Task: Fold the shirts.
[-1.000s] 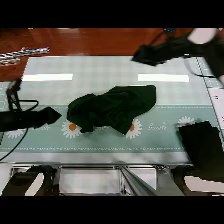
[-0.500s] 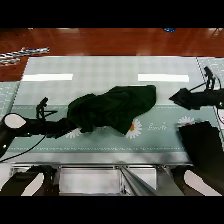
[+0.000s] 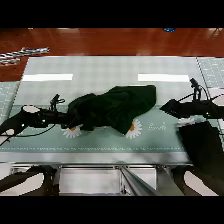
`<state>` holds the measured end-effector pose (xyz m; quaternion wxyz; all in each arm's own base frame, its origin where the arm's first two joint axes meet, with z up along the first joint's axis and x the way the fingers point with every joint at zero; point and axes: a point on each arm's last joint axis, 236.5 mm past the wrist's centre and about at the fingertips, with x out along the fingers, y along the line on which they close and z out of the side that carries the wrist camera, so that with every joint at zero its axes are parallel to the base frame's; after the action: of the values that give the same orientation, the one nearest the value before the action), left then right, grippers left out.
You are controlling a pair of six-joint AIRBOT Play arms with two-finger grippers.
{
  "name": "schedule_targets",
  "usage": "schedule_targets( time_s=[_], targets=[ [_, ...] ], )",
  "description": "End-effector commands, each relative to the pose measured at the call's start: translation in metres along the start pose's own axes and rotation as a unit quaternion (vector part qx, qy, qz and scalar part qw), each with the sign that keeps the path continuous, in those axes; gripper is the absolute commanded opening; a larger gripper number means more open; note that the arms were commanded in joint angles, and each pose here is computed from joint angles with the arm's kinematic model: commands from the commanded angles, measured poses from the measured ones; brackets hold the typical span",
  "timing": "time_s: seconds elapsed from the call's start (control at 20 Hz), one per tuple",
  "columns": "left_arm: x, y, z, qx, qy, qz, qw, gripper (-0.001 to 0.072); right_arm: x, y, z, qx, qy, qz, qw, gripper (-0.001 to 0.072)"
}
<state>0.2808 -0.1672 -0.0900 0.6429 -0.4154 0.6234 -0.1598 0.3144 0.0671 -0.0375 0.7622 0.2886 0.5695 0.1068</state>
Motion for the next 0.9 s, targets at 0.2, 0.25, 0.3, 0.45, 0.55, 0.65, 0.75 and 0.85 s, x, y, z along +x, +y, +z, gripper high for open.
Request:
schedule_targets(
  time_s=[0.2,0.25,0.3,0.45,0.55,0.65,0.75,0.85],
  targets=[
    [0.005,-0.020,0.027,0.031,-0.002,-0.014,0.999,0.0024,0.027,-0.007,0.007,0.038,-0.002,-0.001,0.999,0.0403],
    [0.004,-0.021,0.028,0.033,-0.003,-0.015,0.999,0.0024,0.033,-0.008,0.010,0.052,-0.004,0.004,0.999,0.0403],
    [0.004,-0.022,0.028,0.033,-0.003,-0.015,0.999,0.0024,0.040,-0.010,0.016,0.065,-0.008,0.010,0.998,0.0403],
    [0.004,-0.022,0.027,0.032,-0.001,-0.015,0.999,0.0024,0.058,-0.017,0.031,0.082,0.005,0.009,0.997,0.0403],
    [0.004,-0.022,0.026,0.032,0.000,-0.016,0.999,0.0024,0.069,-0.021,0.039,0.104,0.019,0.009,0.994,0.0403],
    [0.004,-0.022,0.027,0.033,0.000,-0.016,0.999,0.0024,0.080,-0.020,0.048,0.115,0.029,0.014,0.993,0.0403],
    [0.005,-0.022,0.026,0.039,0.001,-0.016,0.999,0.0024,0.094,-0.013,0.056,0.108,0.038,0.019,0.993,0.0403],
    [0.006,-0.024,0.024,0.046,0.003,-0.016,0.999,0.0024,0.106,0.006,0.068,0.100,0.039,0.035,0.994,0.0333]
  ],
)
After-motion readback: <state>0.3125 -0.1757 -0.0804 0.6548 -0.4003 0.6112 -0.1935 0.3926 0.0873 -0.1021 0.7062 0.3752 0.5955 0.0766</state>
